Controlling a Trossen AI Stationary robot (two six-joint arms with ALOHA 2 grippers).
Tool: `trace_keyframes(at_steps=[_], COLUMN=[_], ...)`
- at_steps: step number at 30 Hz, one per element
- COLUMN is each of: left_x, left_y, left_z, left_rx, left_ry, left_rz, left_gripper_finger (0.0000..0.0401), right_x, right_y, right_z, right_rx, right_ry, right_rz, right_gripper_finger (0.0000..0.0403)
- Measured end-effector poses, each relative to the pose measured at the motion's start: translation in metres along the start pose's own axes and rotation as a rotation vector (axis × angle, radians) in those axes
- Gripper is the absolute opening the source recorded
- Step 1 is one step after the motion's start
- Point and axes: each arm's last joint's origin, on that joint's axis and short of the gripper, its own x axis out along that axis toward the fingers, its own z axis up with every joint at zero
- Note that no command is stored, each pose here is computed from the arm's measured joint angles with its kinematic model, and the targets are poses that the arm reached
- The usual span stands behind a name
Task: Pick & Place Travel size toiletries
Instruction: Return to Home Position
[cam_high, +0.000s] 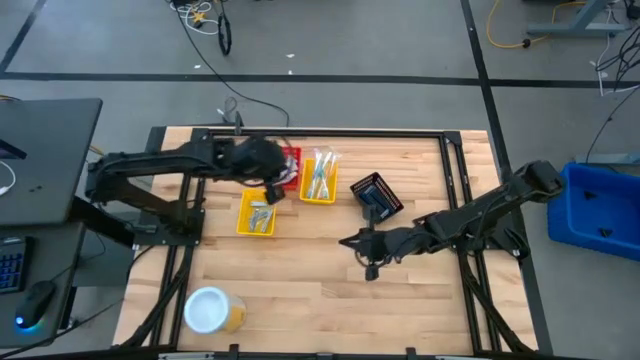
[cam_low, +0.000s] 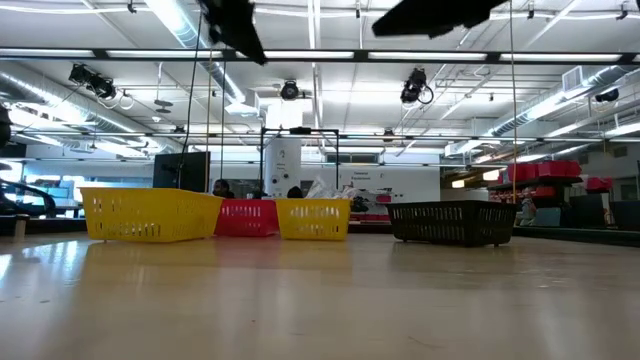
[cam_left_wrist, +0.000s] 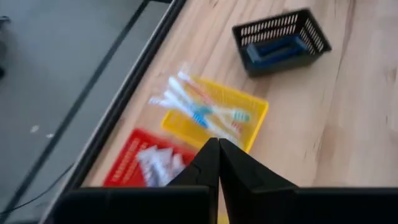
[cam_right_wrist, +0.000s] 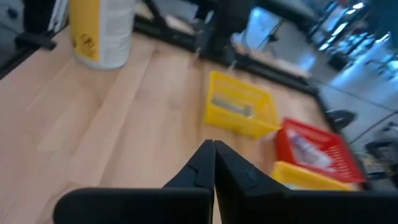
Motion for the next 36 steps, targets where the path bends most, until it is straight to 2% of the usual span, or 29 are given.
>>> trace_keyframes(at_steps=[6,13,15,20,24,27,32,36], left_x=[-0.038,-0.074,-0.078,-0.085,-0.083,-0.083,-0.081,-0.079], left_y=[0.0,0.006,0.009,0.019,0.023,0.028,0.031,0.034], left_z=[-0.006,-0.021,-0.033,-0.077,-0.112,-0.137,-0.173,-0.195], left_rx=[0.094,0.184,0.19,0.165,0.153,0.136,0.097,0.057], left_ry=[-0.07,-0.159,-0.191,-0.314,-0.429,-0.507,-0.654,-0.778], left_rz=[0.025,-0.006,-0.014,-0.033,-0.077,-0.091,-0.154,-0.169], left_gripper_finger=[0.0014,0.0015,0.0015,0.0015,0.0015,0.0015,0.0015,0.0015], right_x=[-0.033,-0.076,-0.087,-0.107,-0.118,-0.127,-0.139,-0.144], right_y=[-0.02,-0.053,-0.064,-0.082,-0.091,-0.095,-0.093,-0.089], right_z=[0.012,0.011,0.007,-0.002,-0.021,-0.035,-0.055,-0.072], right_rx=[0.019,0.071,0.099,0.162,0.195,0.217,0.245,0.259], right_ry=[-0.04,-0.013,0.008,-0.057,-0.088,-0.144,-0.254,-0.327], right_rz=[-0.032,-0.067,-0.057,0.04,0.009,-0.016,0.058,0.06], right_gripper_finger=[0.0003,0.0002,0.0002,0.0002,0.0001,0.0001,0.0001,0.0001])
